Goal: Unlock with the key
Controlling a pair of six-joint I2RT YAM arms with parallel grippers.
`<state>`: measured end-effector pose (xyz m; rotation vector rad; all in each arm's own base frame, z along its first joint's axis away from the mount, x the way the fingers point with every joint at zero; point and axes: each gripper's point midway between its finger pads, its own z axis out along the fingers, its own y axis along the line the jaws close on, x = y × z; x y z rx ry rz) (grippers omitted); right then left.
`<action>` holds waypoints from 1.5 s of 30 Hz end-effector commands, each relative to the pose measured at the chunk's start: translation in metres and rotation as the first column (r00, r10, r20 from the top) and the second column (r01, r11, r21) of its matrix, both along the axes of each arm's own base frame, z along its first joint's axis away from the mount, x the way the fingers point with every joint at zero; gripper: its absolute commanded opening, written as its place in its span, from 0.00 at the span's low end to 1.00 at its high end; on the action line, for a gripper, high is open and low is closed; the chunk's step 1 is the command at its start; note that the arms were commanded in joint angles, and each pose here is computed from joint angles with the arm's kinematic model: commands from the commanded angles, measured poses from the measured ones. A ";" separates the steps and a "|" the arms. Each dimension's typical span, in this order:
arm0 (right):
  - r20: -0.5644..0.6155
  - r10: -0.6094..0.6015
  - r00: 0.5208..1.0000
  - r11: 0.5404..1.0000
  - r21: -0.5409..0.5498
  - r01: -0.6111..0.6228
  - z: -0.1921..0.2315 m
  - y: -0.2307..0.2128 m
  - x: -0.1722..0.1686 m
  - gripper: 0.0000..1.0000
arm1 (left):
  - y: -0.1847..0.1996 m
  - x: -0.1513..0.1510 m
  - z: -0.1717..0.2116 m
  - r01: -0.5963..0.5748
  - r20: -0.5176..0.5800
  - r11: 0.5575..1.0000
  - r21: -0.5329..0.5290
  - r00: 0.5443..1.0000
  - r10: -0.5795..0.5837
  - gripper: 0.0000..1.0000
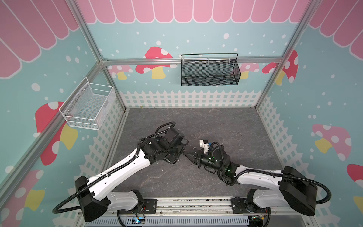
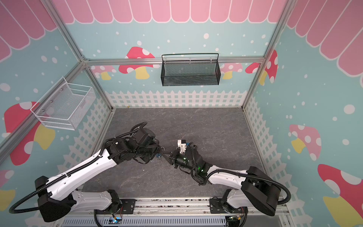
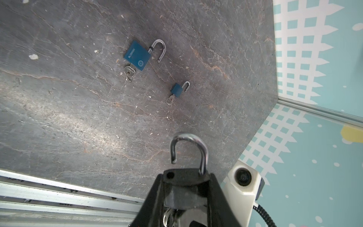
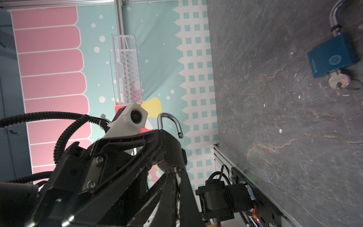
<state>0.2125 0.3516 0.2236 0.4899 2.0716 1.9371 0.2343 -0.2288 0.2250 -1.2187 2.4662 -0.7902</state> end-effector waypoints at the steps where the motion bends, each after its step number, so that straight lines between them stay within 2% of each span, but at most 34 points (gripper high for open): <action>1: 0.152 -0.027 0.988 1.000 0.001 0.027 0.039 -0.002 0.009 0.15 | 0.005 -0.003 0.004 0.072 -0.008 0.997 0.031 0.997 -0.071 0.00; 4: 0.201 0.009 0.980 0.985 -0.169 0.025 0.015 -0.003 0.009 0.30 | 0.017 -0.002 -0.001 0.110 0.020 0.988 0.109 0.993 -0.113 0.00; 8: 0.264 -0.015 0.964 0.941 -0.322 0.103 -0.007 -0.020 0.017 0.45 | 0.034 0.006 -0.003 0.152 0.126 0.962 0.229 0.975 -0.184 0.00; 10: 0.312 -0.014 0.950 0.923 -0.360 0.132 -0.008 -0.032 0.018 0.49 | 0.036 0.009 -0.004 0.213 0.192 0.934 0.285 0.943 -0.274 0.00; 13: 0.384 0.025 0.923 0.882 -0.443 0.161 -0.006 -0.048 0.019 0.62 | 0.035 0.011 -0.005 0.294 0.253 0.885 0.361 0.882 -0.396 0.00; 17: 0.417 0.109 0.902 0.809 -0.565 0.164 -0.008 -0.071 0.023 0.69 | 0.032 0.012 -0.011 0.376 0.289 0.802 0.464 0.792 -0.538 0.00; 19: 0.429 0.160 0.889 0.779 -0.608 0.153 -0.006 -0.080 0.023 0.70 | 0.021 0.012 -0.008 0.423 0.337 0.756 0.500 0.709 -0.619 0.00; 21: 0.433 0.210 0.877 0.747 -0.650 0.142 -0.004 -0.085 0.021 0.71 | 0.007 0.011 0.003 0.445 0.406 0.694 0.566 0.582 -0.705 0.00; 22: 0.438 0.243 0.866 0.731 -0.670 0.134 -0.002 -0.085 0.019 0.71 | -0.001 0.009 0.010 0.443 0.444 0.658 0.608 0.497 -0.745 0.00; 26: 0.424 0.342 0.839 0.665 -0.740 0.103 0.005 -0.087 0.017 0.75 | -0.022 0.003 0.029 0.408 0.543 0.602 0.686 0.264 -0.797 0.00; 28: 0.413 0.387 0.824 0.641 -0.764 0.082 0.008 -0.086 0.016 0.76 | -0.030 0.001 0.033 0.389 0.549 0.568 0.725 0.170 -0.818 0.00; 29: 0.413 0.408 0.814 0.633 -0.771 0.074 0.013 -0.085 0.016 0.76 | -0.033 0.002 0.033 0.380 0.544 0.554 0.741 0.145 -0.826 0.00; 35: 0.401 0.471 0.786 0.584 -0.809 0.063 0.033 -0.082 0.018 0.77 | -0.052 0.004 0.039 0.347 0.483 0.468 0.813 0.047 -0.874 0.00; 37: 0.371 0.456 0.809 0.548 -0.833 0.073 0.032 -0.087 0.024 0.78 | -0.054 0.005 0.038 0.335 0.472 0.455 0.825 0.035 -0.881 0.00; 41: 0.321 0.452 0.832 0.497 -0.866 0.064 0.031 -0.087 0.033 0.78 | -0.054 0.006 0.044 0.312 0.497 0.479 0.820 0.026 -0.868 0.00; 43: 0.330 0.443 0.833 0.500 -0.863 0.076 0.036 -0.086 0.037 0.78 | -0.055 0.004 0.046 0.306 0.512 0.489 0.816 0.007 -0.859 0.00; 45: 0.342 0.451 0.825 0.509 -0.857 0.077 0.043 -0.082 0.040 0.78 | -0.055 0.004 0.045 0.303 0.508 0.486 0.819 0.008 -0.861 0.00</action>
